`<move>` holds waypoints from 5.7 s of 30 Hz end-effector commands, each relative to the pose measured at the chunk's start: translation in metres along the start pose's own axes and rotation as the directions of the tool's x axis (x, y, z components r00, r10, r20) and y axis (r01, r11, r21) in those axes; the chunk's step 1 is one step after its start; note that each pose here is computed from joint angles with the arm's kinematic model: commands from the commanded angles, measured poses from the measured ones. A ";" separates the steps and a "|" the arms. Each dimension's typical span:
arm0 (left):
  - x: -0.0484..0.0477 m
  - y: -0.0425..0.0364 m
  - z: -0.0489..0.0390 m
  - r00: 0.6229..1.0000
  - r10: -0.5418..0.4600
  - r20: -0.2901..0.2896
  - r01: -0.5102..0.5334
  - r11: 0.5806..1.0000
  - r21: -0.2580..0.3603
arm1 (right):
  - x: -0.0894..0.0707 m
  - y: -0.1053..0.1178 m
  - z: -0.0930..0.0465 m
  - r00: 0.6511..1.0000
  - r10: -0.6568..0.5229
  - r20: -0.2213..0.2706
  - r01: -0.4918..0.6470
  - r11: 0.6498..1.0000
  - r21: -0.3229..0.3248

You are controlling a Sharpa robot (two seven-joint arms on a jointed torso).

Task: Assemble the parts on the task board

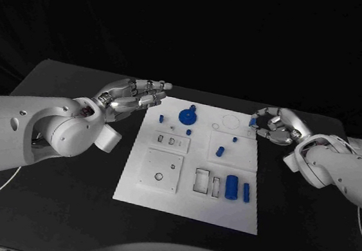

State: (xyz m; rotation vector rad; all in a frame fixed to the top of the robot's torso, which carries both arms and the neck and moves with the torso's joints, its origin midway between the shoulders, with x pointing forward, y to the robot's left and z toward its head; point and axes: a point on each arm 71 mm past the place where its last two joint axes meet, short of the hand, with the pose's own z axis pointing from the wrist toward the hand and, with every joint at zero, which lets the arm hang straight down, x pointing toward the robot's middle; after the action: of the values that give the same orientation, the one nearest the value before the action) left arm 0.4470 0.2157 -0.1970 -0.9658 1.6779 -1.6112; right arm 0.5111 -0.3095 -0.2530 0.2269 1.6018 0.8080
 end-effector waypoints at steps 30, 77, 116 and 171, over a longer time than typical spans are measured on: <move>0.0106 -0.0008 0.0078 0.999 -0.005 -0.040 0.005 1.000 0.011 | 0.087 0.145 0.051 0.942 -0.043 -0.334 -0.018 0.984 -0.179; 0.0125 0.0000 0.0087 0.999 -0.008 -0.051 0.008 1.000 0.000 | 0.127 0.133 0.052 0.916 -0.073 -0.394 0.021 0.991 -0.135; 0.0117 0.0009 0.0082 0.999 -0.008 -0.048 0.007 1.000 -0.012 | 0.129 0.130 0.052 0.902 -0.103 -0.419 0.051 0.990 -0.135; -0.0011 -0.0786 0.0501 0.606 0.765 -0.218 -0.793 0.558 -0.245 | -0.021 0.099 0.005 0.996 0.030 -0.079 -0.036 0.996 -0.076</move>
State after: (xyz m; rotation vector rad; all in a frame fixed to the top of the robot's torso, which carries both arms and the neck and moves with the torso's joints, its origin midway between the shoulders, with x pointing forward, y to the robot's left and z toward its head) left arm 0.4982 0.1902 -0.1096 -0.4022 1.8173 -1.0918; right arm 0.4907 -0.2469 -0.1736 0.1456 1.6081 0.9268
